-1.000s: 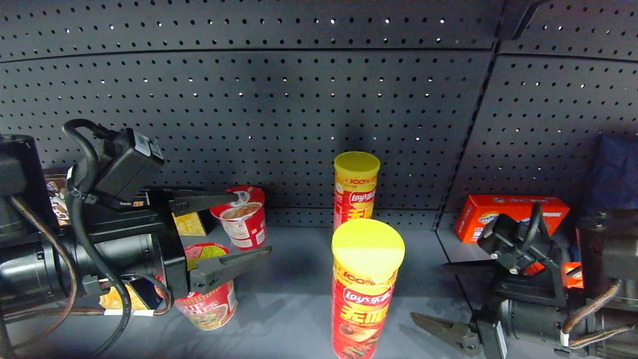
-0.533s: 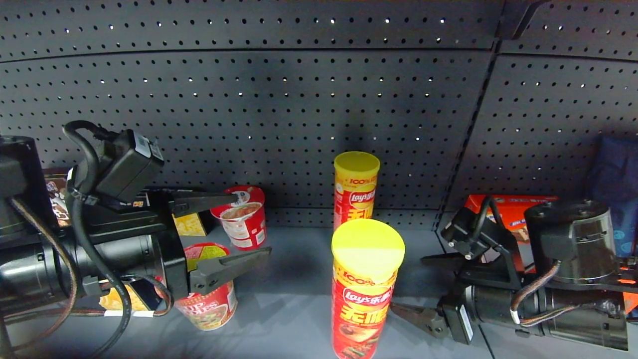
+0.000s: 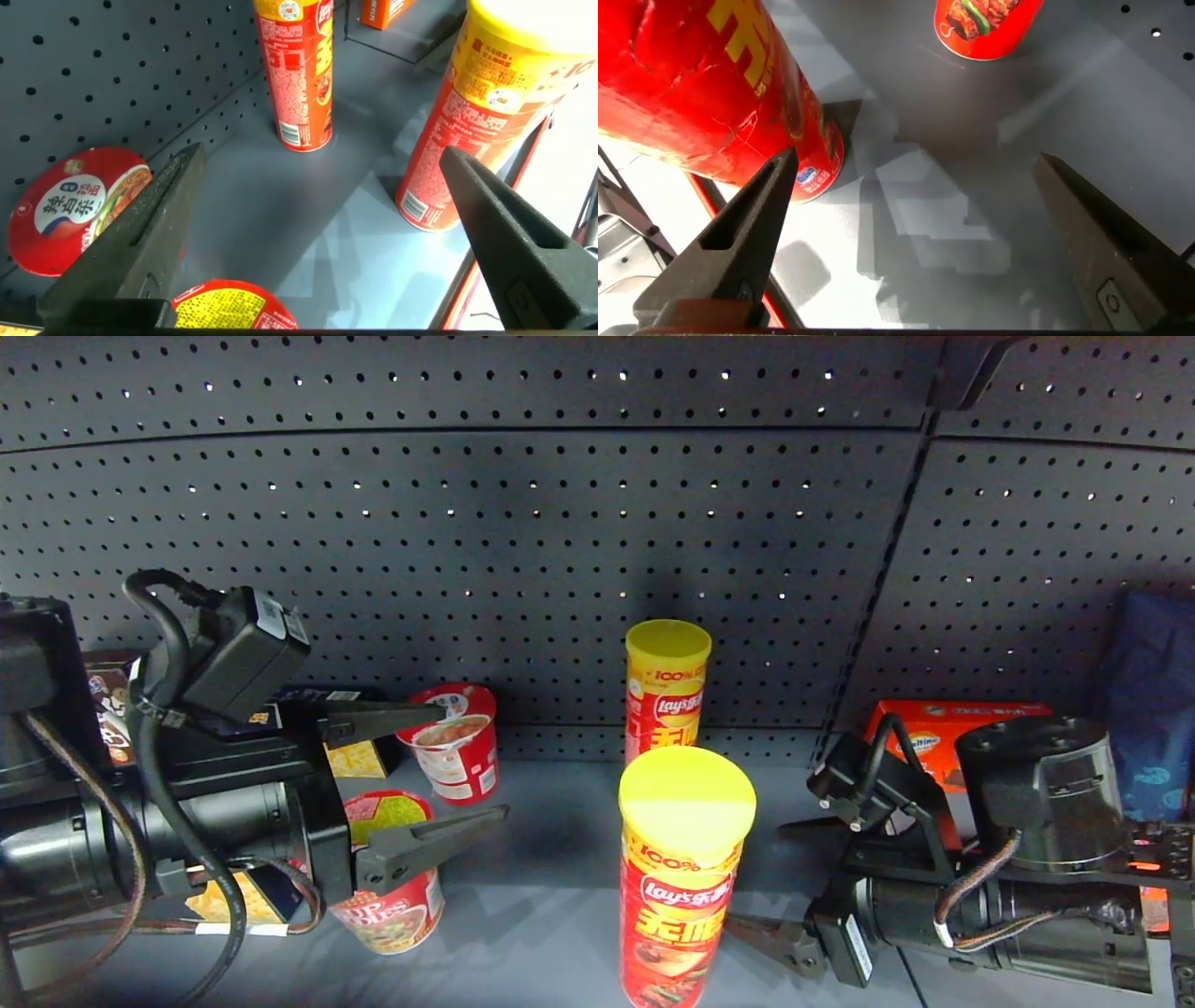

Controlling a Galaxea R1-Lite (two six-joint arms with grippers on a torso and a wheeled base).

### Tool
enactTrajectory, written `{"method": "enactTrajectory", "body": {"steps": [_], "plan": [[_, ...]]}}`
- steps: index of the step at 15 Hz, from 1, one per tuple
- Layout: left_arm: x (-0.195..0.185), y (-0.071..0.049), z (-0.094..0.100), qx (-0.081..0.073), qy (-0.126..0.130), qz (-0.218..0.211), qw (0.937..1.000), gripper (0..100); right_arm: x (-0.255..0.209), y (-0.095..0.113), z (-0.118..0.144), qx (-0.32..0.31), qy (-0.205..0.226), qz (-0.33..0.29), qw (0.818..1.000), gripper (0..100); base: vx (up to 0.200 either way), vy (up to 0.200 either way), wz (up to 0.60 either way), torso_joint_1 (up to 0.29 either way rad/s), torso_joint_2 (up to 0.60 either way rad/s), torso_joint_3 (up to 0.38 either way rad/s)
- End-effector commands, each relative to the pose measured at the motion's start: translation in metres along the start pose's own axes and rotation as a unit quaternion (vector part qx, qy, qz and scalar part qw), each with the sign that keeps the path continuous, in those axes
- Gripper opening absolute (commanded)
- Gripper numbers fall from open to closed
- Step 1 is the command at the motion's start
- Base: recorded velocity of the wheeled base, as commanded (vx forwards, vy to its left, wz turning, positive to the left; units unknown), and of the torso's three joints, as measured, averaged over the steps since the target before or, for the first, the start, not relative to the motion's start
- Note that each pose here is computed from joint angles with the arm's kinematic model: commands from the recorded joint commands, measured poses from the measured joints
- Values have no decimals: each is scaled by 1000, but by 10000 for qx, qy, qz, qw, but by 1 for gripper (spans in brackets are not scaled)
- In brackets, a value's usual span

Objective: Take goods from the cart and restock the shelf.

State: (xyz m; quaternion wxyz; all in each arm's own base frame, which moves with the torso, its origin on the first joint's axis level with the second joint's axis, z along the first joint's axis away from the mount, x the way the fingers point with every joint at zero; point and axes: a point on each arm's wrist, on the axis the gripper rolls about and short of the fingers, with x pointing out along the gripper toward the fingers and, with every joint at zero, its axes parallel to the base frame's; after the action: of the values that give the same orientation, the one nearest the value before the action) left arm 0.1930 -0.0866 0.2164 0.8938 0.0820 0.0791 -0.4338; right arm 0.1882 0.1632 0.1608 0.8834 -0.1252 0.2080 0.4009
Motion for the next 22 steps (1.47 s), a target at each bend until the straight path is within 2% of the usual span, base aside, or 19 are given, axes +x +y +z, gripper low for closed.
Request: {"method": "enactTrajectory", "body": {"steps": [1,4,7,9,13,22], "plan": [[0,0,0,-9,3,-1,10000,100,1,0,0,-5,1,12,10000,100,0,0,0,0,0,0],[0,0,0,-9,3,-1,10000,100,1,-3,1,22,-10,-45,10000,100,0,0,0,0,0,0],[-4,6,-2,-48,23,138,9999,100,13,-31,27,161,-315,-583,9977,100,0,0,0,0,0,0],[-4,7,0,-25,-15,153,9999,100,27,-41,38,197,-411,-960,9943,100,0,0,0,0,0,0],[-8,4,-1,-30,-6,167,9999,100,50,-47,30,242,-339,-1533,9873,100,0,0,0,0,0,0],[-9,4,-3,-40,8,172,9998,100,55,-67,28,351,-401,-1791,9824,100,0,0,0,0,0,0]]}}
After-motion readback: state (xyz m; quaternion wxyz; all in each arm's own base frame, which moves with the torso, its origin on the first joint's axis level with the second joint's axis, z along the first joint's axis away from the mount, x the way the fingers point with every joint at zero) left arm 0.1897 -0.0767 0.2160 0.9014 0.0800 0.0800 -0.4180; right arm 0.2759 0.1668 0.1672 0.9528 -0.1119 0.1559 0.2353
